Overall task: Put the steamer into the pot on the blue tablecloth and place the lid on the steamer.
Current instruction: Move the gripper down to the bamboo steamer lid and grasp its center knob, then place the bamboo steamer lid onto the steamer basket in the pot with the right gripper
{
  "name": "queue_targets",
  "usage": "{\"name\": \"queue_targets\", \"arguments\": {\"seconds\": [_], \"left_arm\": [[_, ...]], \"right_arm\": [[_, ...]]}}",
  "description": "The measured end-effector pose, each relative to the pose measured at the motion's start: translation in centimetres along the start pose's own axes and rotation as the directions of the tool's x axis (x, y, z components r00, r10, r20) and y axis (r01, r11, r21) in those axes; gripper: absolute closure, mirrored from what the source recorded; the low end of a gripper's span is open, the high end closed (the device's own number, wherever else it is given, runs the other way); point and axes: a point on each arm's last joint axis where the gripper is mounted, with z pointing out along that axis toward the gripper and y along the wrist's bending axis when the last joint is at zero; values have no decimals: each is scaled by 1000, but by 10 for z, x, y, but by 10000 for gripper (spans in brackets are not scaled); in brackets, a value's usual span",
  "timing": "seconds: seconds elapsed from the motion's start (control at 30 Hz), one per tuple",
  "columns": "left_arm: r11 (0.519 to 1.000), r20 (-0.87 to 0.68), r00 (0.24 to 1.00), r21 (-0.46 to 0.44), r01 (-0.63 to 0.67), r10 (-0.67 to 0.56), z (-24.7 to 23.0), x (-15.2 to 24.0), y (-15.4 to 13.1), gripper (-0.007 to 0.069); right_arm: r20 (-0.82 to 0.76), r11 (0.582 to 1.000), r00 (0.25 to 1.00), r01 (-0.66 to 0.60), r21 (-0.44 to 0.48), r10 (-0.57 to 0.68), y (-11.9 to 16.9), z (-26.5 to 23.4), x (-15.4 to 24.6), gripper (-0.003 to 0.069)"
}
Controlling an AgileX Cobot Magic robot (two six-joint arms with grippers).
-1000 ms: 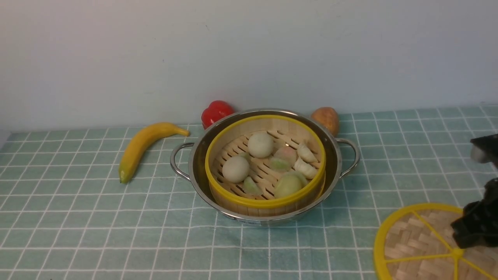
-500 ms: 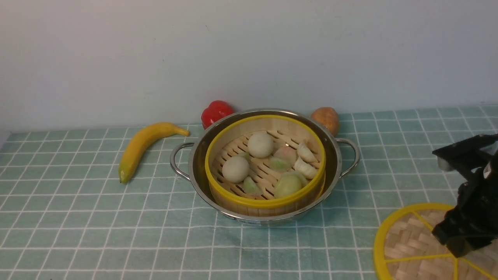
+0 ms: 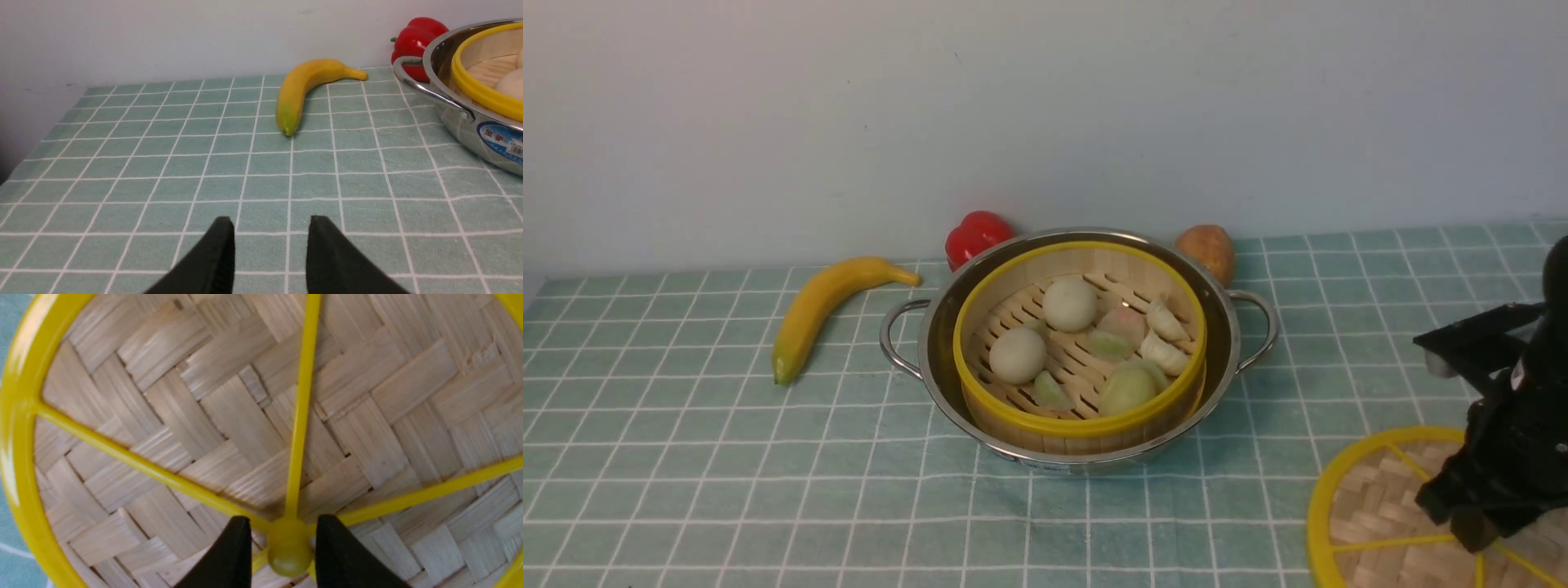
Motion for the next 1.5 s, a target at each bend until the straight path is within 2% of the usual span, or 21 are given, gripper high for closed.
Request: {"name": "queue_targets", "arguments": {"seconds": [0.13,0.27,0.4,0.5,0.6,0.77,1.03,1.2,1.27,1.4,1.43,1.5], "left_arm": [[1000,0,1000,0,0,0,0,0,0,382],[1000,0,1000,0,0,0,0,0,0,382],[1000,0,1000,0,0,0,0,0,0,382],[1000,0,1000,0,0,0,0,0,0,382],[1000,0,1000,0,0,0,0,0,0,382],[1000,0,1000,0,0,0,0,0,0,382],[1000,0,1000,0,0,0,0,0,0,382],[1000,0,1000,0,0,0,0,0,0,382],[1000,0,1000,0,0,0,0,0,0,382],[1000,0,1000,0,0,0,0,0,0,382],[1000,0,1000,0,0,0,0,0,0,382],[1000,0,1000,0,0,0,0,0,0,382]], "right_arm": [[-14,1000,1000,-13,12,13,-1,4,-1,435],[-21,1000,999,-24,12,24,-1,5,-1,515],[5,999,999,-34,6,34,-1,1,-1,512],[90,999,995,-44,-2,44,0,-8,-4,512],[259,999,965,-35,1,33,1,-43,-3,512],[317,1000,948,7,10,-10,1,-87,-4,512],[465,986,882,135,-97,-75,15,-161,-32,512],[461,963,863,262,-56,-207,40,-169,-67,512],[463,942,834,334,6,-299,63,-167,-91,512],[459,902,785,420,97,-415,98,-159,-122,512],[458,902,785,420,101,-417,98,-159,-122,512],[466,873,748,467,139,-474,123,-154,-140,512]]}}
